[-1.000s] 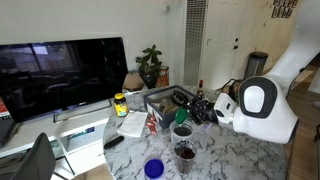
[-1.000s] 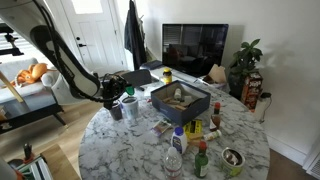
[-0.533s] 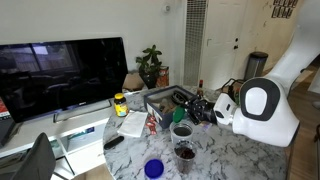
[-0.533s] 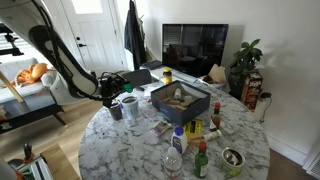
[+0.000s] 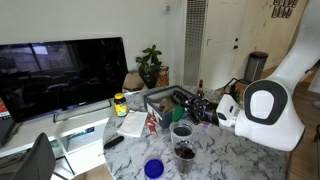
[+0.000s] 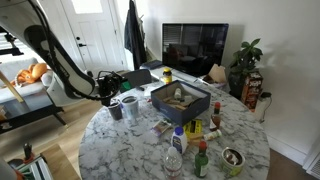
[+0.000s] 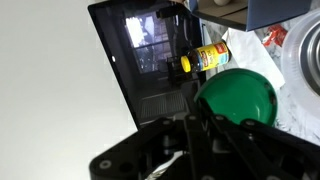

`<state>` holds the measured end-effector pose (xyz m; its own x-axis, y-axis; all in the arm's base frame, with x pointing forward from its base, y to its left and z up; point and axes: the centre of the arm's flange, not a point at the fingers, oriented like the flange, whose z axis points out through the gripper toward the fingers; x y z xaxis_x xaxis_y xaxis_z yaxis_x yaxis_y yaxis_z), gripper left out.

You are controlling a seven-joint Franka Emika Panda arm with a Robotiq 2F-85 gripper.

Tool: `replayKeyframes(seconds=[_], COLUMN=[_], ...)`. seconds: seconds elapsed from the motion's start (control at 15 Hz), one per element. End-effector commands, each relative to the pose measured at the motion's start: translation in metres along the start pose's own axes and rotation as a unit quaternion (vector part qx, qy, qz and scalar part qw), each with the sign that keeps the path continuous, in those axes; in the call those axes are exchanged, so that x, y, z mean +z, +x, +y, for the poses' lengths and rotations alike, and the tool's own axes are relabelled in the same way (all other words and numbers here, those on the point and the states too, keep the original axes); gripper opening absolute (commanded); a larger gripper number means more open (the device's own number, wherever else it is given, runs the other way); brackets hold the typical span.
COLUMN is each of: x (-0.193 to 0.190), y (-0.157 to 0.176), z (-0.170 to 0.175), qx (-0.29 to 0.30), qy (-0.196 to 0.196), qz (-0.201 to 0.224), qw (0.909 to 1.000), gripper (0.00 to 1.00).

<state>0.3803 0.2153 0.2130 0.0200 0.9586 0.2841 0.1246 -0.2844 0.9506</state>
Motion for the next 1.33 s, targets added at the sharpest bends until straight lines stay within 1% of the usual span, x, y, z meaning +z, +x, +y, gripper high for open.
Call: replayKeyframes(seconds=[0.0,0.07,0.2,0.27,0.33,0.4,0.47,0.53,0.6,0.67,0.73,0.8,0.93,1.07,1.27], x=[-0.002,-0.003,-0.005,-0.007,-0.007,-0.009,-0.011,-0.014,-0.017,-0.020,-0.025,-0.026,-0.026,-0.023,-0.016], y=[-0.024,-0.024,-0.024,-0.022,-0.021,-0.023,-0.025,-0.027,-0.029,-0.030,-0.030,-0.033,-0.033,-0.035,-0.044], z=[0.009,0.011,0.017,0.019,0.023,0.024,0.022,0.017,0.011,0.006,0.000,-0.005,-0.010,-0.004,0.013], qx=[-0.017,-0.014,-0.025,-0.022,-0.025,-0.023,-0.032,-0.029,-0.019,-0.016,0.007,0.013,0.022,0.029,0.060], qy=[-0.029,-0.028,-0.060,-0.089,-0.108,-0.105,-0.089,-0.064,-0.031,-0.011,0.025,0.043,0.060,0.039,0.043], qz=[0.019,0.019,0.023,0.026,0.031,0.032,0.031,0.030,0.028,0.031,0.027,0.011,0.009,-0.007,-0.045], qw=[0.9993,0.9993,0.9976,0.9955,0.9933,0.9937,0.9951,0.9971,0.9989,0.9993,0.9993,0.9989,0.9979,0.9988,0.9963], gripper=[0.02,0.02,0.02,0.02,0.02,0.02,0.02,0.02,0.02,0.02,0.02,0.02,0.02,0.02,0.02])
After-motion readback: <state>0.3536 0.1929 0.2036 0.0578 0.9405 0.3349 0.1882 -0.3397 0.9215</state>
